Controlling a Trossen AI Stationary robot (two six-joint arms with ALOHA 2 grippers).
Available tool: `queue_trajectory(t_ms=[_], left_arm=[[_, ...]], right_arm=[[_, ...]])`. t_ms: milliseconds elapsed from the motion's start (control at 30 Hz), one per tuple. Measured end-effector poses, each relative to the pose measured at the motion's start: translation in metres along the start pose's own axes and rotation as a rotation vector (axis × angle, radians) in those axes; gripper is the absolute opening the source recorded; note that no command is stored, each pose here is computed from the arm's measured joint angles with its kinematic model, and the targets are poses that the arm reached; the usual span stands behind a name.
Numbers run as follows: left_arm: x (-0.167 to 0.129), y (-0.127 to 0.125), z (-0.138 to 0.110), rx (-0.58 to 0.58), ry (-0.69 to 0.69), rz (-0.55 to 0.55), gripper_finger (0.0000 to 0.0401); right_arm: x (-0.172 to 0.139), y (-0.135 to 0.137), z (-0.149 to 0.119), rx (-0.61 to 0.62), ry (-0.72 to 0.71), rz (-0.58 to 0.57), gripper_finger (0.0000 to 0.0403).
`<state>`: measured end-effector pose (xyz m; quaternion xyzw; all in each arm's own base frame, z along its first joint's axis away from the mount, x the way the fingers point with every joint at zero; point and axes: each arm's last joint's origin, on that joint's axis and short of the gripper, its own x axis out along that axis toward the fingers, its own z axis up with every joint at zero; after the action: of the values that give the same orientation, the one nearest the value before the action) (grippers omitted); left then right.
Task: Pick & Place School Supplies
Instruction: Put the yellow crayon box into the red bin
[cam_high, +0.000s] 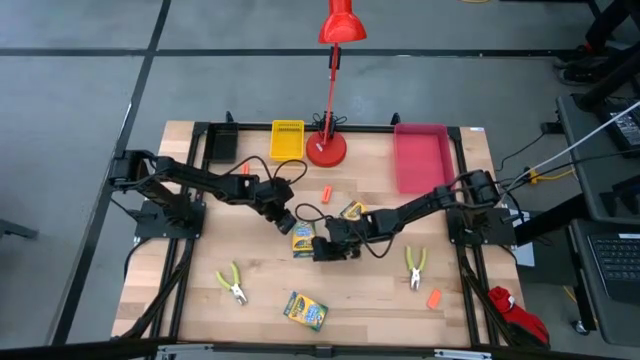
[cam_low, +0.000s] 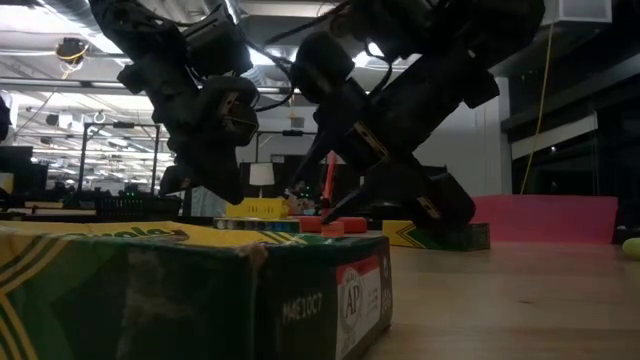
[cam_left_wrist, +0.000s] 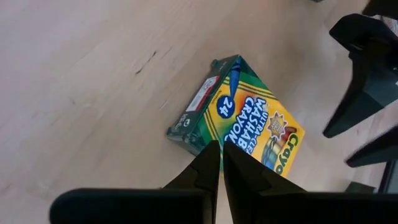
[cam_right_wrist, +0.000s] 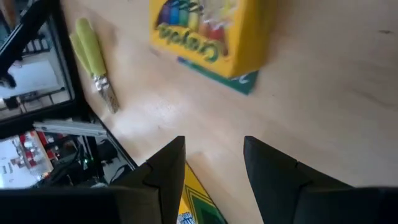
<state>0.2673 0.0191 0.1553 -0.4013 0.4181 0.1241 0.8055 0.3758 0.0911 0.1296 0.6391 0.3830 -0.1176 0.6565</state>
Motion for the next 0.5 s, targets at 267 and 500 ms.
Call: queue_trajectory(t_ms=[267,500], left_arm=[[-0.033,-0.014,-0.017,0.125,-0.133,0.155,0.0015],[-0.069,-0.024,-0.042,0.186,-0.215,0.254,0.0015]], right_arm=[[0.005,0.001,-0.037,-0.49,-0.095,-0.007,0.0166],[0.006,0.009,-0.062,-1.017,-0.24,0.026,0.0166]])
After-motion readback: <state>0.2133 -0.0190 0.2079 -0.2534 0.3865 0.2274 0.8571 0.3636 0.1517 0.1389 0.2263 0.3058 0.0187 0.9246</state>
